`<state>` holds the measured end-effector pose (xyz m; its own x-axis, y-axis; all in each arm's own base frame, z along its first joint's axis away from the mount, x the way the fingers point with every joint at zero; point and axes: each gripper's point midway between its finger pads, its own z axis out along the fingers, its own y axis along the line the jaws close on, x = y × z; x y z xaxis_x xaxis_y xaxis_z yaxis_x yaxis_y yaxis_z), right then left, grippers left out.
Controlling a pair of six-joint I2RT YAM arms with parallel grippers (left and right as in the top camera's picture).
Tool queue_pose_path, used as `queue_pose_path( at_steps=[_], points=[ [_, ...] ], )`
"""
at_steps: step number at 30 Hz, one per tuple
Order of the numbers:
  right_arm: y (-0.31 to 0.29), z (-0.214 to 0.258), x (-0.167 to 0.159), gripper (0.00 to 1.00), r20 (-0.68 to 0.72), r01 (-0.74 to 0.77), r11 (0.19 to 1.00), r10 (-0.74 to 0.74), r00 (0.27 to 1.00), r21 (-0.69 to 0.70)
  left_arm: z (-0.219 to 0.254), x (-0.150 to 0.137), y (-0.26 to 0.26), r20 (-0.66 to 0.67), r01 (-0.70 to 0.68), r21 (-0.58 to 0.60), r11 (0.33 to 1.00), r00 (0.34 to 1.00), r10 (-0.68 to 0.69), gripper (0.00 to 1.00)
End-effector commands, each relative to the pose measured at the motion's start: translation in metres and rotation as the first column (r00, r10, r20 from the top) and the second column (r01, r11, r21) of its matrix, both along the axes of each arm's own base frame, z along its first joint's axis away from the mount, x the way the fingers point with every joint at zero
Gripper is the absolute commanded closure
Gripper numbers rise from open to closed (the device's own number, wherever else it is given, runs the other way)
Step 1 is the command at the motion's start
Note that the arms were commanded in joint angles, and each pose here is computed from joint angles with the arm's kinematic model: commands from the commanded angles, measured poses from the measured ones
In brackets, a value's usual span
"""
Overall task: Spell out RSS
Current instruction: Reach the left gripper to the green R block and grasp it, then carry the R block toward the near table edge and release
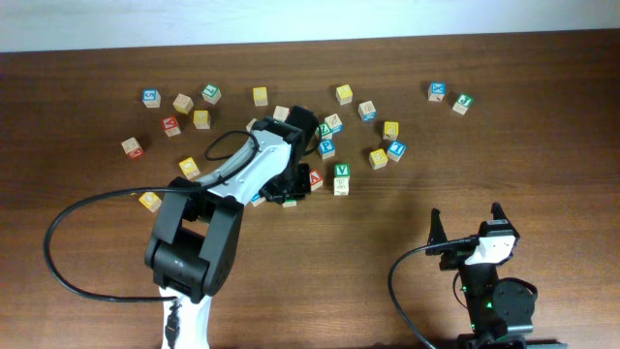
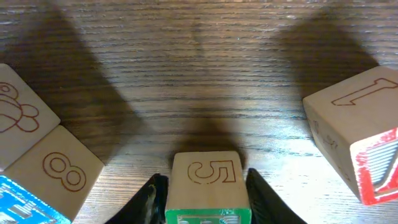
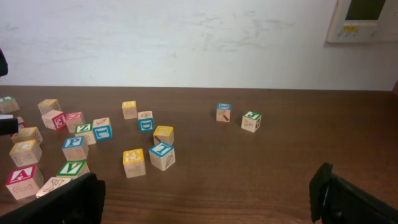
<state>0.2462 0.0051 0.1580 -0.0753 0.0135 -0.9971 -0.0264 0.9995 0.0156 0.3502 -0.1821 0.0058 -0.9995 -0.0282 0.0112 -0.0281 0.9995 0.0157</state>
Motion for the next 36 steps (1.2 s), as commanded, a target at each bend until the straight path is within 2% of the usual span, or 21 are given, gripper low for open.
queue_pose_path(
  at_steps=[1, 6, 7, 13, 16, 20, 23, 25, 30, 33, 36],
  points=[
    [-0.003, -0.002, 0.0, 0.02, -0.004, 0.013, 1.0, -0.013, 1.0, -0.007, -0.008, -0.003, 0.005, -0.016, 0.008, 0.025, 1.0, 1.0, -0.007, 0.68],
    [-0.003, -0.002, 0.0, 0.02, -0.004, 0.013, 1.0, -0.013, 1.0, -0.007, -0.007, -0.006, 0.005, -0.031, 0.008, 0.022, 1.0, 1.0, -0.007, 0.73],
    [-0.003, -0.002, 0.0, 0.02, -0.004, 0.013, 1.0, -0.013, 1.0, -0.007, -0.007, -0.009, 0.004, -0.044, 0.007, 0.011, 1.0, 0.999, -0.007, 0.79],
    [-0.003, -0.002, 0.0, 0.02, -0.004, 0.014, 1.0, -0.014, 1.0, -0.007, 0.011, -0.016, 0.0, -0.058, 0.004, -0.027, 1.0, 0.998, -0.006, 0.81],
    [-0.003, -0.002, 0.0, 0.02, -0.004, 0.013, 1.0, -0.013, 1.0, -0.007, 0.046, -0.022, 0.001, -0.023, 0.005, -0.053, 0.999, 1.0, -0.007, 0.8],
    [-0.003, -0.002, 0.0, 0.02, -0.004, 0.014, 1.0, -0.014, 1.0, -0.007, 0.084, -0.054, 0.014, -0.071, 0.008, -0.039, 0.999, 0.997, -0.01, 0.78],
    [-0.003, -0.002, 0.0, 0.02, -0.004, 0.013, 1.0, -0.013, 1.0, -0.007, 0.069, -0.074, 0.021, -0.137, 0.018, -0.002, 1.0, 0.99, -0.018, 0.78],
    [-0.003, -0.002, 0.0, 0.02, -0.004, 0.013, 1.0, -0.013, 1.0, -0.007, 0.04, -0.089, 0.028, -0.171, 0.022, 0.017, 1.0, 0.985, -0.019, 0.78],
    [-0.003, -0.002, 0.0, 0.02, -0.004, 0.013, 1.0, -0.013, 1.0, -0.007, 0.014, -0.091, 0.05, -0.132, 0.038, 0.113, 0.993, 0.991, -0.023, 0.76],
    [-0.003, -0.002, 0.0, 0.02, -0.004, 0.014, 1.0, -0.014, 1.0, -0.007, 0.008, -0.101, 0.051, -0.16, 0.03, 0.107, 0.994, 0.987, -0.013, 0.77],
    [-0.003, -0.002, 0.0, 0.02, -0.004, 0.014, 1.0, -0.014, 1.0, -0.007, 0.002, -0.104, 0.039, -0.173, 0.008, 0.037, 0.999, 0.985, -0.001, 0.75]
  ],
)
